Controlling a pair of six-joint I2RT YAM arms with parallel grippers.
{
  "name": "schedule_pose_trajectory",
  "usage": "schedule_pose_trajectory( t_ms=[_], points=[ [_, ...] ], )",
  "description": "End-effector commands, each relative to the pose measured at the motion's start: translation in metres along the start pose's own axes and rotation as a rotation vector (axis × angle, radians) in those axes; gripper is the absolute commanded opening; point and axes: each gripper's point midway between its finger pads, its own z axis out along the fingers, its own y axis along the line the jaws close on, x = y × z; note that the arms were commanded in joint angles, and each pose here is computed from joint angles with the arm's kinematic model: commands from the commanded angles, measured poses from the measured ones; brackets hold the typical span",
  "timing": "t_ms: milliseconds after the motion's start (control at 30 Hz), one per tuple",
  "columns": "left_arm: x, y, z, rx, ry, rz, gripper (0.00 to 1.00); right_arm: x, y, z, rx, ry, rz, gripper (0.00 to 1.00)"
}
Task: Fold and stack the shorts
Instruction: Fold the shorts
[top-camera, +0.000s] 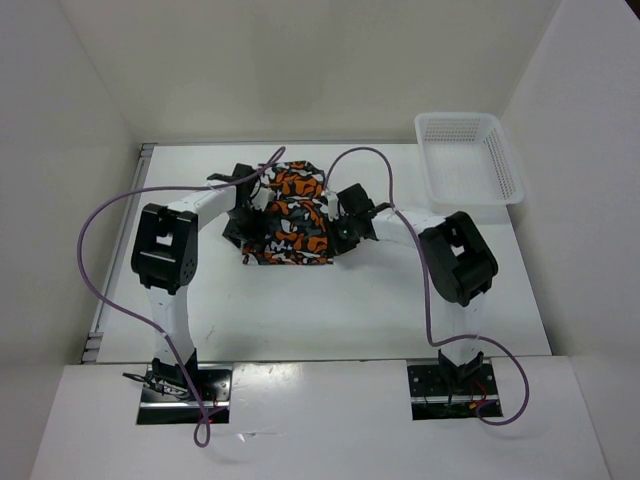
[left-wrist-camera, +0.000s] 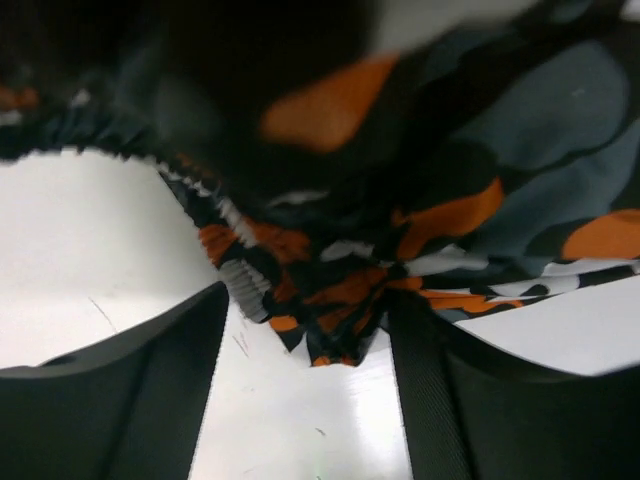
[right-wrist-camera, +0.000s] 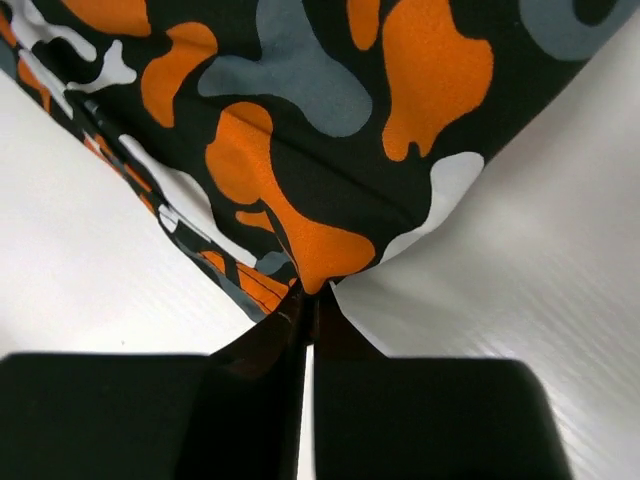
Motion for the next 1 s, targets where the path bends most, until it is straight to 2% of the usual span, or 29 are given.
schedule_pose_trajectory(
  t_ms=[0,100,167,233,267,300,367,400,500,567,600,633,800,867,967],
  points=[
    [0.026,0.002,0.005,-0.019,0.067,0.008,0.68,0.012,0.003,-0.010,-0.016,0.003,-0.015,0.00],
    [0.040,-0.003,0.000,0.002,0.085,0.006,0.62,0.029,0.015,-0.022,-0.082,0.035,-0.054,0.00],
    [0.045,-0.008,-0.008,0.023,0.082,0.005,0.62,0.052,0.026,-0.036,-0.142,0.073,-0.087,0.00],
    [0.047,-0.012,-0.015,0.042,0.067,0.005,0.62,0.072,0.030,-0.049,-0.159,0.107,-0.097,0.07],
    [0.047,-0.014,-0.015,0.053,0.066,0.005,0.63,0.068,0.033,-0.053,-0.169,0.090,-0.117,0.32],
    [0.051,-0.014,-0.015,0.053,0.071,0.005,0.63,0.069,0.033,-0.057,-0.170,0.091,-0.137,0.45],
    [0.054,-0.014,-0.014,0.054,0.080,0.004,0.63,0.039,0.024,-0.068,-0.152,0.026,-0.170,0.61],
    [0.057,-0.014,-0.014,0.055,0.089,0.002,0.63,0.025,0.018,-0.069,-0.150,0.001,-0.160,0.62],
    [0.054,-0.016,-0.013,0.064,0.088,0.002,0.63,-0.073,-0.010,-0.082,-0.058,-0.194,-0.195,0.62],
    [0.054,-0.016,-0.013,0.064,0.088,0.002,0.64,-0.107,-0.022,-0.078,-0.008,-0.245,-0.300,0.62],
    [0.054,-0.016,-0.013,0.064,0.088,0.002,0.64,-0.111,-0.032,-0.058,-0.008,-0.220,-0.312,0.61],
    [0.054,-0.016,-0.013,0.064,0.088,0.002,0.66,-0.142,-0.031,-0.063,0.001,-0.270,-0.352,0.61],
    [0.054,-0.014,-0.013,0.055,0.089,0.002,0.67,-0.160,-0.027,-0.008,-0.003,-0.220,-0.519,0.63],
    [0.054,-0.014,-0.013,0.055,0.089,0.002,0.67,-0.159,-0.026,0.004,0.018,-0.208,-0.548,0.63],
    [0.050,-0.014,-0.014,0.054,0.078,0.004,0.67,-0.163,-0.020,0.020,0.026,-0.219,-0.569,0.69]
  ],
)
